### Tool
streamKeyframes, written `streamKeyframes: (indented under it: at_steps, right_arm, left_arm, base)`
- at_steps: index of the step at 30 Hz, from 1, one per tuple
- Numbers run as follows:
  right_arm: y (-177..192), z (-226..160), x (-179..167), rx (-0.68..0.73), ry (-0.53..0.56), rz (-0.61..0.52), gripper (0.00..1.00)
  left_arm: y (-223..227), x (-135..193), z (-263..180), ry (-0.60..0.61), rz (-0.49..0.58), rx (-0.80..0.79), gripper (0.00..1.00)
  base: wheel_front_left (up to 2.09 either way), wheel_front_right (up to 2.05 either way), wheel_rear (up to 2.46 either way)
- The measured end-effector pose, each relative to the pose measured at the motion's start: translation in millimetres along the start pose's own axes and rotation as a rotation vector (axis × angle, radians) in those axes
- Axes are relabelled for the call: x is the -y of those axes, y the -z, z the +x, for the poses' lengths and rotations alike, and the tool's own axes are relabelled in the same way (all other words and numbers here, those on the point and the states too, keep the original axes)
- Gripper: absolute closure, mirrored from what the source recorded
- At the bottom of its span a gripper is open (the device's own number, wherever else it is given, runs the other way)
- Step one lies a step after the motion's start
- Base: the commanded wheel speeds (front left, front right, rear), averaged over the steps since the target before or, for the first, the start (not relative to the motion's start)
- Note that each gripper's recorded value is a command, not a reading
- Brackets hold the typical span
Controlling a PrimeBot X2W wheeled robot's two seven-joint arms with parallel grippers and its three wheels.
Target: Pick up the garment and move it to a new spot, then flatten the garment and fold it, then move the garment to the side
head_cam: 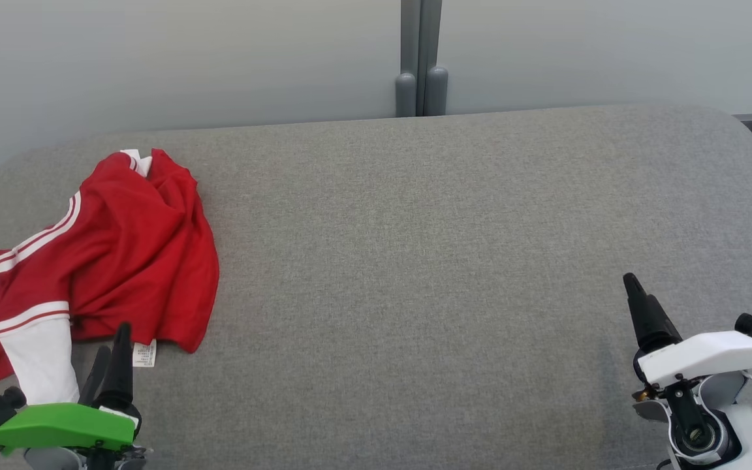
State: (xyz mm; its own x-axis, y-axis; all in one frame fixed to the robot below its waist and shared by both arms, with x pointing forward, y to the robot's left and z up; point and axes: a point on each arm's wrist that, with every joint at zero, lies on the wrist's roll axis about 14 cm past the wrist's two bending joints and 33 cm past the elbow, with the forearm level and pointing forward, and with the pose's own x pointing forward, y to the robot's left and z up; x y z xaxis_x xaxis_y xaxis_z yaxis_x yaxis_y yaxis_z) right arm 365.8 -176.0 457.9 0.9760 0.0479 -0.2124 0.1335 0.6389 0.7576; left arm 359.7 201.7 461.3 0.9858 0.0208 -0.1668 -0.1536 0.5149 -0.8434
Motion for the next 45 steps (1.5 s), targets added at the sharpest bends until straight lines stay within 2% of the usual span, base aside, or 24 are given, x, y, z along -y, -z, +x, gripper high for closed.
streamKeyframes:
  at_steps: [6,14,35,45]
  right_arm:
    - [2,0,-2,0.0,-0.005,-0.093,0.0]
    - [0,-1,-3,0.016,-0.012,-0.244,0.0]
    - [-1,-4,-8,0.062,-0.035,-0.578,0.0]
    - [1,-6,-15,0.085,-0.066,-0.716,0.0]
  left_arm:
    - [-6,1,0,0.005,0.146,0.007,0.0]
    - [-8,8,1,0.021,0.281,0.027,0.0]
    - [-12,14,-3,0.065,0.613,0.064,0.0]
    - [-9,16,-6,0.089,0.74,0.068,0.0]
  base:
    - [0.0,0.0,0.0]
    - [0.0,0.0,0.0]
    - [0.0,0.0,0.0]
    - [0.0,0.0,0.0]
